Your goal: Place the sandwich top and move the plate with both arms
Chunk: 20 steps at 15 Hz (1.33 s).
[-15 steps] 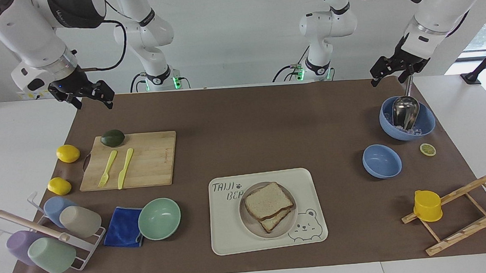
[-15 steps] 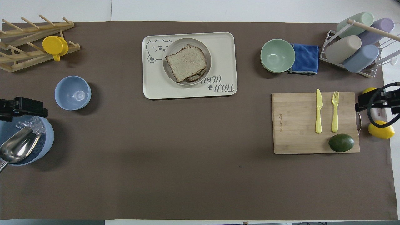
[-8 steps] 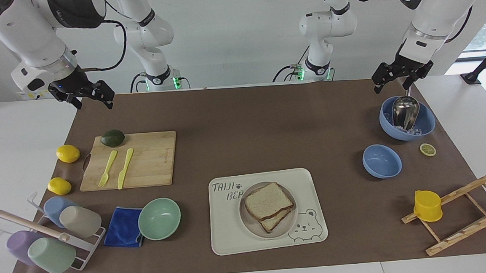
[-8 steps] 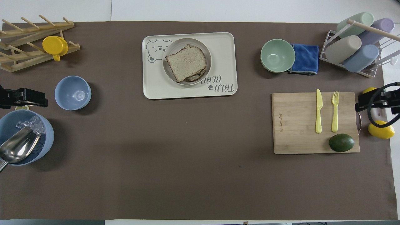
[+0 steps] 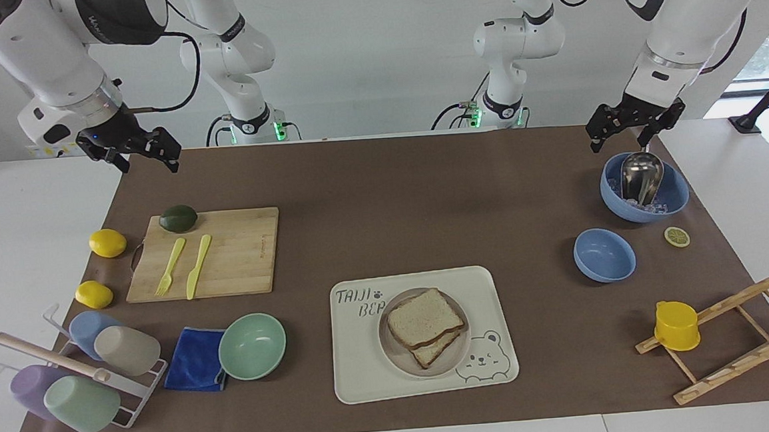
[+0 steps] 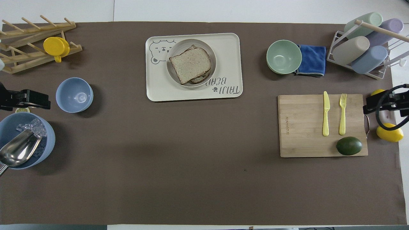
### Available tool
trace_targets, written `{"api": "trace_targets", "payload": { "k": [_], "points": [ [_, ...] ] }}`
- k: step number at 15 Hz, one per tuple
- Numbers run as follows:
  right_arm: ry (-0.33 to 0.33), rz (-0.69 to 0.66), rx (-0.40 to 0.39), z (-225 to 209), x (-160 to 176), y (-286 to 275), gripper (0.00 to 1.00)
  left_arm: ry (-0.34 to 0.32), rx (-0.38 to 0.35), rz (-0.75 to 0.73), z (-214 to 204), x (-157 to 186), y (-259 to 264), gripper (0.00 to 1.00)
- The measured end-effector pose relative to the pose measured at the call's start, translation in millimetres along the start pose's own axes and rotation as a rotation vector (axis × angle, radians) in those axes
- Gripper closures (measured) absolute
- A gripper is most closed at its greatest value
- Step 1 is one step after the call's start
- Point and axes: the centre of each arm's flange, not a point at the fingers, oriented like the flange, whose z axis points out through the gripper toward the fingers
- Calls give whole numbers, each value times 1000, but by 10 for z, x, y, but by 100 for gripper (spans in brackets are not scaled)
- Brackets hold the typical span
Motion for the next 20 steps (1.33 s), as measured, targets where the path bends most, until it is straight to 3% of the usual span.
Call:
{"api": "trace_targets", "payload": {
  "k": [20],
  "points": [
    [0, 0, 0, 0, 0, 0, 0, 10, -50, -14, -62, -13, -19, 0]
  ]
}}
